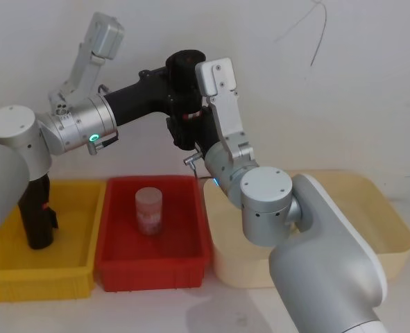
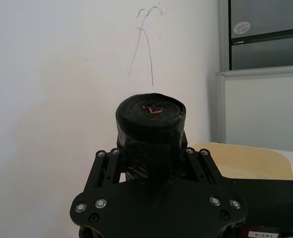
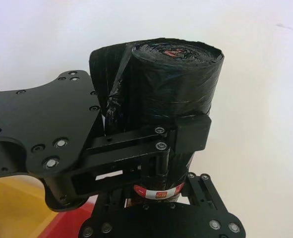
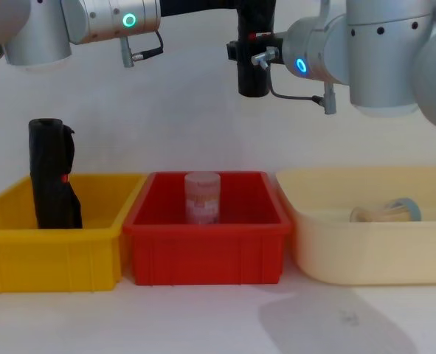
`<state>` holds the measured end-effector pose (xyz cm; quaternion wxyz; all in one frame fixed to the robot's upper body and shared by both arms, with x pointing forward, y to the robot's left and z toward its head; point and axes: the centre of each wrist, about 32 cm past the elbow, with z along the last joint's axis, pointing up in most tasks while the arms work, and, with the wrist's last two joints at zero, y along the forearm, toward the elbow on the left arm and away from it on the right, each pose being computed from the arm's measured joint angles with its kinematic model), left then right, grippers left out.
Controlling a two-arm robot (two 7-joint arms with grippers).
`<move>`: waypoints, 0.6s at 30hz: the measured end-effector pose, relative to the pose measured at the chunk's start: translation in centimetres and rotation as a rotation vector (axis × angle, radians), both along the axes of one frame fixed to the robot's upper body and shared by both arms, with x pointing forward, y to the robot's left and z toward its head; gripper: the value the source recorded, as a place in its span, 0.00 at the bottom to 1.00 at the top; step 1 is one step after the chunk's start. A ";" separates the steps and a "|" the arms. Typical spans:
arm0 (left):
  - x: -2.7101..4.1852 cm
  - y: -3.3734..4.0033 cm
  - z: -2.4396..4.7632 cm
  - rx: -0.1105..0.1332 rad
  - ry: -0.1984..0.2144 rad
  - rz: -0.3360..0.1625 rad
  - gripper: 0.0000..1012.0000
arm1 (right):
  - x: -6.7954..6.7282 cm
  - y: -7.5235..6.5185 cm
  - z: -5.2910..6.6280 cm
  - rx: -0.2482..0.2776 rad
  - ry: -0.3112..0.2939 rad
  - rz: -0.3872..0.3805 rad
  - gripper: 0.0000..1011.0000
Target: Pick up the garbage bag with the one hand and transfer it to the other hand.
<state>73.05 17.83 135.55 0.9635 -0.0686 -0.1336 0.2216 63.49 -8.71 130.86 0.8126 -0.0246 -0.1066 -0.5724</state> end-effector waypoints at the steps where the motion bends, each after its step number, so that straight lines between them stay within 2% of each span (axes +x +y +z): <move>1: 0.00 0.00 0.00 0.000 0.000 0.000 0.51 | 0.0 0.0 0.0 0.000 0.000 0.000 0.50; 18: 0.00 0.00 0.00 0.000 0.000 0.000 0.51 | 0.1 0.1 0.0 -0.002 0.000 0.000 0.50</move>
